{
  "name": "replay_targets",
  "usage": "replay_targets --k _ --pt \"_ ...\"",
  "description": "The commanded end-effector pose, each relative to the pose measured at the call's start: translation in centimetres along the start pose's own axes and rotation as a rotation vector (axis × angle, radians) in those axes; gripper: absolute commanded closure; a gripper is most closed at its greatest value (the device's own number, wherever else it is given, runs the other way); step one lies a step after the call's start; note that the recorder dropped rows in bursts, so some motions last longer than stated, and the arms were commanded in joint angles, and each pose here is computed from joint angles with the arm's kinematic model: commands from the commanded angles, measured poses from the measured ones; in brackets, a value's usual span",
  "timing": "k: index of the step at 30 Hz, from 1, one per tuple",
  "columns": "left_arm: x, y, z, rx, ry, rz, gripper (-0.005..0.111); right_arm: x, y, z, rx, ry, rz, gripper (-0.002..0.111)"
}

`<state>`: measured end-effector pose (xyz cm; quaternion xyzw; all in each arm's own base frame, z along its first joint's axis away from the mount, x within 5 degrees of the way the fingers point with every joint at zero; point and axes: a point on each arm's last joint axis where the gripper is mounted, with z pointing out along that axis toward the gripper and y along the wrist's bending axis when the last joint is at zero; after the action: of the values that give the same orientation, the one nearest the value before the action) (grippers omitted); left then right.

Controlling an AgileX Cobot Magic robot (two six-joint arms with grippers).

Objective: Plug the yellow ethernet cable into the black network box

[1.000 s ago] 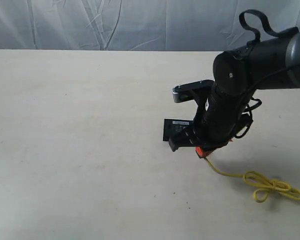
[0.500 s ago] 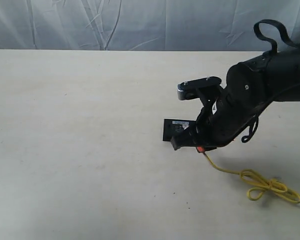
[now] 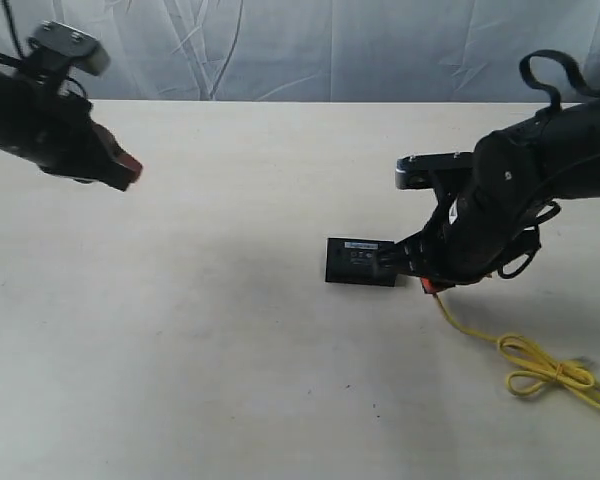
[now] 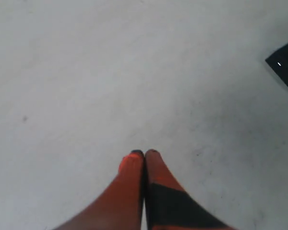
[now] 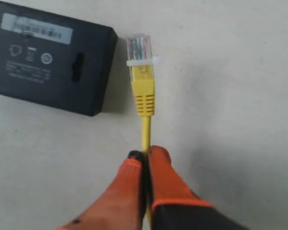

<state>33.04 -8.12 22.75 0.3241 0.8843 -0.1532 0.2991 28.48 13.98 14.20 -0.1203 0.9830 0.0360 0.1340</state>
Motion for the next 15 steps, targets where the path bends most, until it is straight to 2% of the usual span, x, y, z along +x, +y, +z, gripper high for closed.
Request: replay_targets --k 1,5,9,15 --pt "-0.9 -1.1 4.3 0.095 0.043 0.052 0.107 0.0 1.7 2.1 -0.023 -0.034 -0.077 0.109" --pt "-1.0 -1.5 6.5 0.128 0.072 0.071 0.107 -0.1 3.4 2.8 -0.053 -0.086 -0.155 0.109" --pt "-0.9 -1.2 8.0 0.152 0.080 0.061 0.107 -0.4 4.7 2.8 -0.086 -0.164 -0.201 0.109" --pt "-0.2 -1.6 9.3 0.242 0.094 0.059 0.107 -0.2 4.9 2.0 -0.081 -0.143 -0.207 0.109"
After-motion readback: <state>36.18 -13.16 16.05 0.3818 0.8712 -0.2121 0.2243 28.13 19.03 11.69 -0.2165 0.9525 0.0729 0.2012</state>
